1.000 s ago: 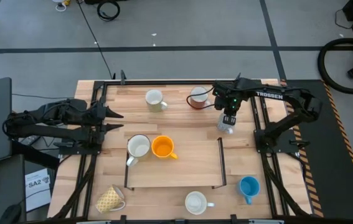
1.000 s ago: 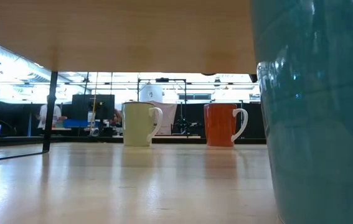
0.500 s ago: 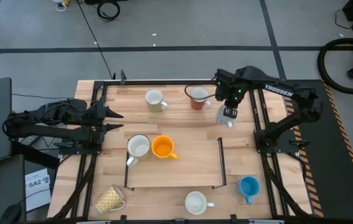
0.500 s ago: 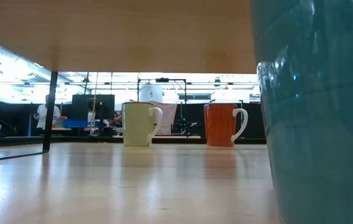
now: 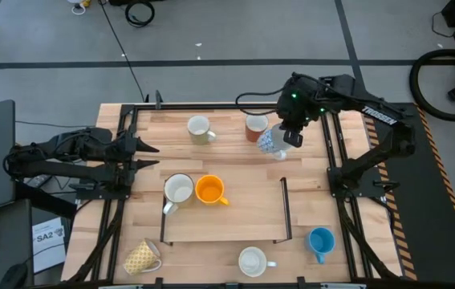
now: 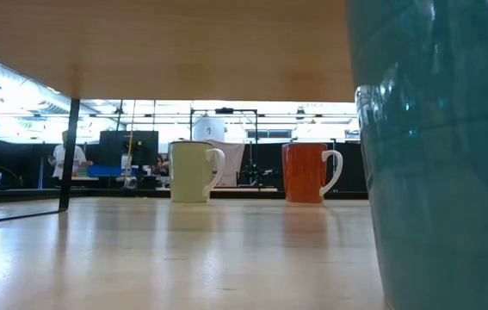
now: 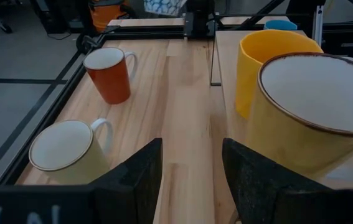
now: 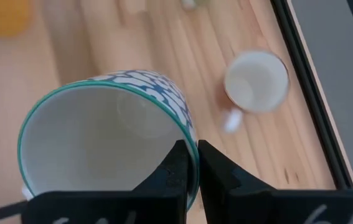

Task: Place coffee mugs
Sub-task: Put the blue patterned mug on the shelf

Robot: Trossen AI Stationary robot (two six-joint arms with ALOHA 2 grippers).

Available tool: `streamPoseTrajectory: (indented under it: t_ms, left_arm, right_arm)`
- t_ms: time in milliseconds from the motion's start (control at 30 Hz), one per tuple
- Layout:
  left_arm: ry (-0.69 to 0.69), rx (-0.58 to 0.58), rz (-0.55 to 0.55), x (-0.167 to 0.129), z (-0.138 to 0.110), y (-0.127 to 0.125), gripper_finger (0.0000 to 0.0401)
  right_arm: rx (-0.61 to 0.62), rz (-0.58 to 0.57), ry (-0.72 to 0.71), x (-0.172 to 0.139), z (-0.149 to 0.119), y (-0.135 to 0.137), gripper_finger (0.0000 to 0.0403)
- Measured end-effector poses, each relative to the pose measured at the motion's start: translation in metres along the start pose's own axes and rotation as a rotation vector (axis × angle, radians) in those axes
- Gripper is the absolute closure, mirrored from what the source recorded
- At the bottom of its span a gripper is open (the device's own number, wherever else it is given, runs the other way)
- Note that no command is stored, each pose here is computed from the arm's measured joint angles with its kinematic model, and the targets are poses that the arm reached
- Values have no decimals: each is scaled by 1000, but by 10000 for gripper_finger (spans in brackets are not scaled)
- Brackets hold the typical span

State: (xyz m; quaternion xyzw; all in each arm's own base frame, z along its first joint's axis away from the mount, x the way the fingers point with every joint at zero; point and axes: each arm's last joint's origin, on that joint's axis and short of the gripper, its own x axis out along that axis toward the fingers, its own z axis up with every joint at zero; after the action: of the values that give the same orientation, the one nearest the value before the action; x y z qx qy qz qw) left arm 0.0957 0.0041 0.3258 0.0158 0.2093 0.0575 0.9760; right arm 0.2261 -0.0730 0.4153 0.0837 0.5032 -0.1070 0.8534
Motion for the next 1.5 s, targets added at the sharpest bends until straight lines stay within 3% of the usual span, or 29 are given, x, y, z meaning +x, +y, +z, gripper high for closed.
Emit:
streamPoseTrajectory:
  t_ms: [400, 767, 1500]
  left_arm:
    - [-1, 0, 0, 0, 0, 0, 228]
    - [0, 0, -3, 0, 0, 0, 228]
    - [0, 0, -3, 0, 0, 0, 228]
  right_arm:
    - [-149, 192, -109, 22, 25, 55, 378]
    - [-243, 276, 56, 82, 38, 97, 378]
    - [-263, 317, 49, 99, 44, 109, 373]
